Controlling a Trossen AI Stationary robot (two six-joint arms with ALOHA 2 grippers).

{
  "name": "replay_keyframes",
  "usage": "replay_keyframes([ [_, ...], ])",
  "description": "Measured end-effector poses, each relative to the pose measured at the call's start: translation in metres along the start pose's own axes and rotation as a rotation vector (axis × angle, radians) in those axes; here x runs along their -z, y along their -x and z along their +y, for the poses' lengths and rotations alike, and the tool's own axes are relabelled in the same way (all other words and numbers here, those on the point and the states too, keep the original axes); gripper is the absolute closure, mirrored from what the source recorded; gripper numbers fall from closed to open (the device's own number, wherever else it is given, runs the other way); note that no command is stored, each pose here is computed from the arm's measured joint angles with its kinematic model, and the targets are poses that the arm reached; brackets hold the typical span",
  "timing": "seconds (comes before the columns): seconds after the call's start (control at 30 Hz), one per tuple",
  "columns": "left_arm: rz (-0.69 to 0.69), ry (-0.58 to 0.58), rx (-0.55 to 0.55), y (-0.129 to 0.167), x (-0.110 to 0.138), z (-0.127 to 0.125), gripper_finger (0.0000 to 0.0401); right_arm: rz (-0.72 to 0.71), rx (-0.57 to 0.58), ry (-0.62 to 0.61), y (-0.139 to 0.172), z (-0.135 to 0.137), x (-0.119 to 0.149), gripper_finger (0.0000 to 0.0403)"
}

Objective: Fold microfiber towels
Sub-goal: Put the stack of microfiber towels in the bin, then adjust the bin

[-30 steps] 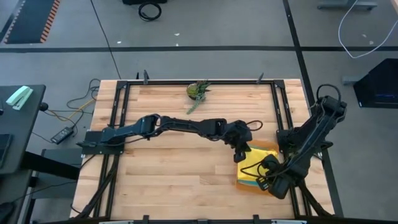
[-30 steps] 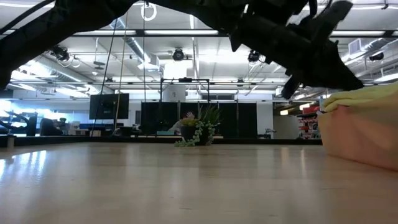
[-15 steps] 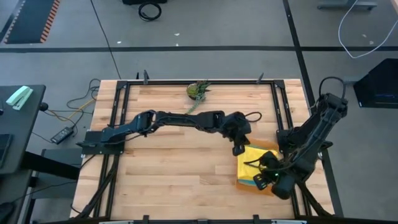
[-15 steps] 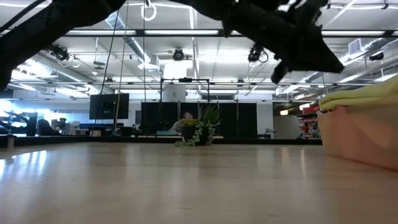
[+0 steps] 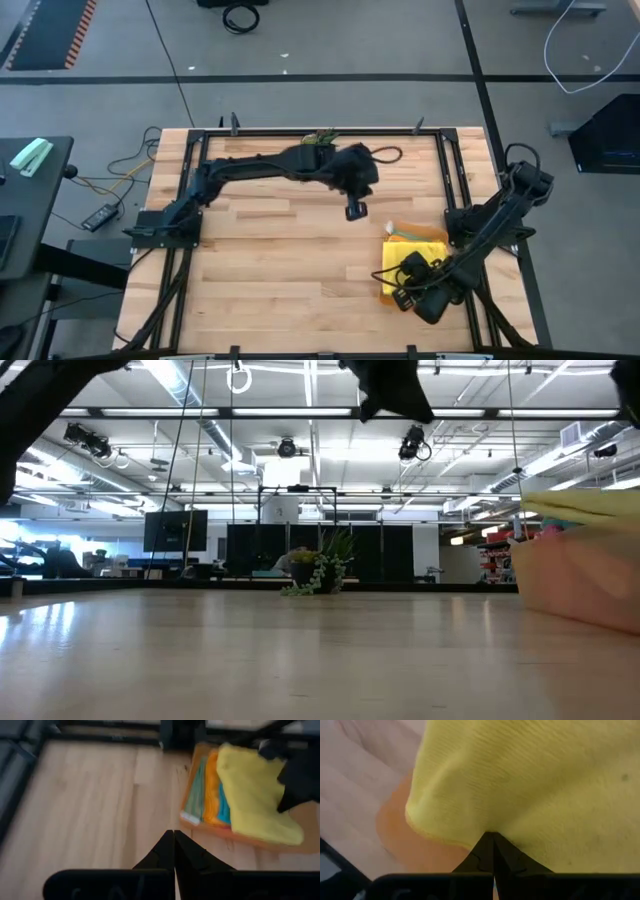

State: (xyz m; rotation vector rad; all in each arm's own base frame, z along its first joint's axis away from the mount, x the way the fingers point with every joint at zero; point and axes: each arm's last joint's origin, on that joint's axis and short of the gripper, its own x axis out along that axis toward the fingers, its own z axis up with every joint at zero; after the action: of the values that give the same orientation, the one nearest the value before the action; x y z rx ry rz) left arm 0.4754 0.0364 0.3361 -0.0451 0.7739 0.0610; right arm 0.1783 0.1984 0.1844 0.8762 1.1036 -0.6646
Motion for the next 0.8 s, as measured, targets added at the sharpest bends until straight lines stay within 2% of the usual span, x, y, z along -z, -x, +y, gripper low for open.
replay_keyframes([
  [0.2,-0.035,-0.015,-0.062,0.046,-0.008,0.004,0.0386,0.032,-0.038,-0.005,0.013,-0.008,0.018,0.0401],
  [0.37,-0.138,-0.017,-0.074,0.108,-0.016,0.001,0.0394,-0.016,-0.194,0.008,0.048,-0.002,0.011,0.0401],
  [0.57,-0.213,-0.050,-0.116,0.166,-0.015,-0.023,0.0386,-0.191,-0.374,0.155,0.096,0.017,-0.029,0.0401],
  [0.7,-0.261,-0.073,-0.141,0.208,-0.008,-0.033,0.0392,-0.363,-0.400,0.303,0.115,0.029,-0.067,0.0401],
  [0.8,-0.254,-0.090,-0.140,0.226,-0.001,-0.041,0.0395,-0.432,-0.385,0.341,0.108,0.034,-0.097,0.0401],
])
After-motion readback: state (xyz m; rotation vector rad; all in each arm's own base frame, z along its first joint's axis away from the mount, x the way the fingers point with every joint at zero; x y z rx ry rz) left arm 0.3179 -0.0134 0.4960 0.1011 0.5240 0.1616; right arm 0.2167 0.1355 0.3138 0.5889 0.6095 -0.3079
